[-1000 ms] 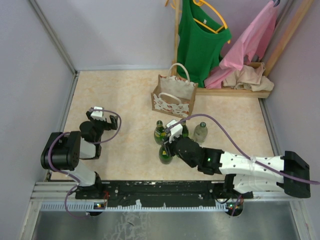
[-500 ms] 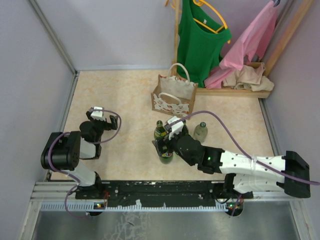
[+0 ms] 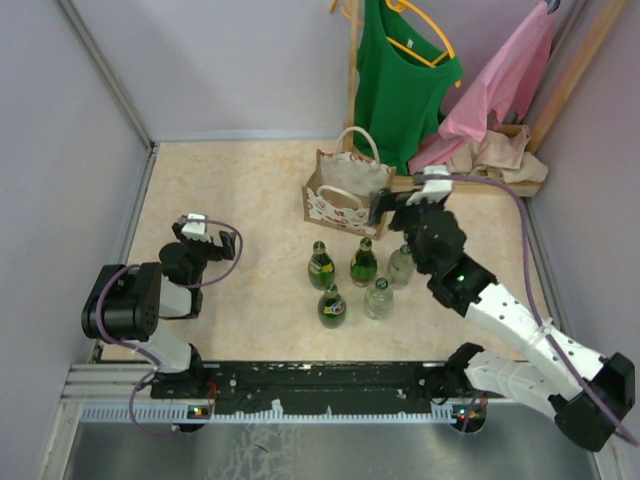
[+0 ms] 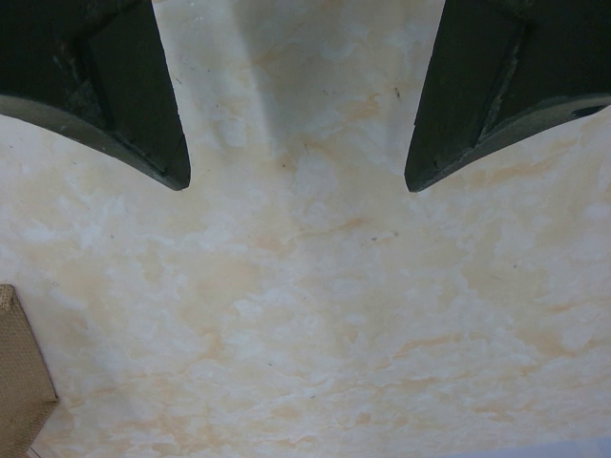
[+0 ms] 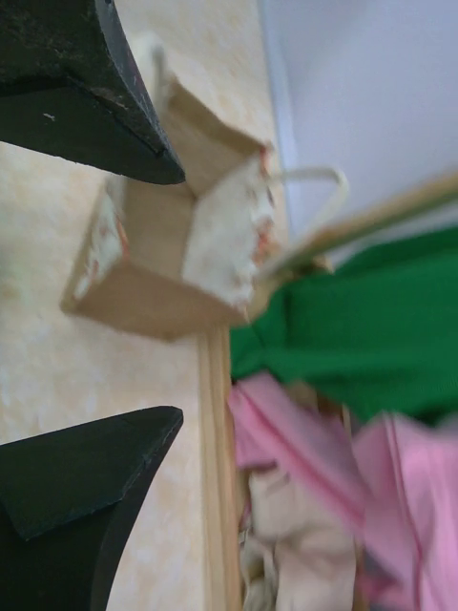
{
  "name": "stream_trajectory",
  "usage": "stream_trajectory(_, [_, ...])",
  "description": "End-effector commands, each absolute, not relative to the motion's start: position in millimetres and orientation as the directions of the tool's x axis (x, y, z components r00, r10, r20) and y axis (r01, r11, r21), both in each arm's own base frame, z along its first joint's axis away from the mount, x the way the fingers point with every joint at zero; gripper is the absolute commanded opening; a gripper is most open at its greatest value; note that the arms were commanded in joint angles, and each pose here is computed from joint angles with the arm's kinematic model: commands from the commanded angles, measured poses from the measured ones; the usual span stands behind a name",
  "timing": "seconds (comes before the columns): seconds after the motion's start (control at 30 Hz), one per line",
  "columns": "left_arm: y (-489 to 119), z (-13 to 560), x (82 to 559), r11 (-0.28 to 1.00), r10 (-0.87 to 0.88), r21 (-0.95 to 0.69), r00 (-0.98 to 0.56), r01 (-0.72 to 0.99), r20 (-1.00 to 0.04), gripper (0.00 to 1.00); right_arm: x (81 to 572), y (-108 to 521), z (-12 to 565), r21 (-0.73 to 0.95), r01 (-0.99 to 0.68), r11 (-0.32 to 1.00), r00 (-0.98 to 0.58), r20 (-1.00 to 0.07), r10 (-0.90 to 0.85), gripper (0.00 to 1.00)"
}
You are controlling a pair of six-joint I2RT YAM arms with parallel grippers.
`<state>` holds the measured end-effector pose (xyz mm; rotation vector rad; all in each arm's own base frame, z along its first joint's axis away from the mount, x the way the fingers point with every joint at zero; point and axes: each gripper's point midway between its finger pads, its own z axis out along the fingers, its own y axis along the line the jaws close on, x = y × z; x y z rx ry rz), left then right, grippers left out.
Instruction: Take the beverage out of the canvas bag
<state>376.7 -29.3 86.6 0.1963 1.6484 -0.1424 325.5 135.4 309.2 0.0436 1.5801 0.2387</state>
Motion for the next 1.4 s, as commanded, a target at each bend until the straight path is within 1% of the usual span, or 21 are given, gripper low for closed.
stream_trajectory(0.0, [-31.9, 93.1, 380.0, 0.975, 0.049, 0.035, -0.057, 0.221, -0.997, 1.00, 352.5, 67.4, 337.4, 0.367, -0.022, 0.930, 0.070, -0.928, 0.367, 0.99])
stream_trajectory(0.1, [-31.9, 92.8, 380.2, 0.975, 0.049, 0.035, -0.057, 0.221, -0.997, 1.00, 364.9, 8.0, 327.6, 0.432, 0.106, 0.896, 0.123, -0.900, 0.419, 0.99])
stream_trajectory(0.23, [-31.7, 92.8, 380.2, 0.975, 0.048, 0.034, -0.058, 0.220, -0.997, 1.00, 373.0, -56.6, 293.8, 0.439, 0.290, 0.850, 0.125, -0.898, 0.422, 0.99])
stream_trajectory(0.37, [-31.9, 92.8, 380.3, 0.975, 0.047, 0.033, -0.058, 0.220, -0.997, 1.00, 373.4, -89.2, 254.5, 0.417, 0.382, 0.825, 0.091, -0.905, 0.415, 0.99])
stream_trajectory(0.6, [-32.1, 93.4, 380.3, 0.975, 0.048, 0.035, -0.056, 0.221, -0.997, 1.00, 353.2, -98.9, 217.9, 0.296, 0.423, 0.857, 0.079, -0.954, 0.291, 0.99])
stream_trajectory(0.8, [-32.0, 92.9, 380.3, 0.975, 0.049, 0.035, -0.057, 0.221, -0.997, 1.00, 335.6, -104.9, 212.6, 0.256, 0.441, 0.860, 0.136, -0.967, 0.218, 0.99])
stream_trajectory(1.03, [-31.6, 92.8, 380.3, 0.975, 0.048, 0.034, -0.058, 0.219, -0.997, 1.00, 332.9, -112.6, 200.2, 0.239, 0.489, 0.839, 0.109, -0.971, 0.213, 0.99])
stream_trajectory(1.37, [-31.9, 92.1, 380.4, 0.975, 0.048, 0.034, -0.061, 0.221, -0.997, 1.00, 335.9, -108.0, 196.5, 0.241, 0.466, 0.851, 0.102, -0.970, 0.219, 0.99])
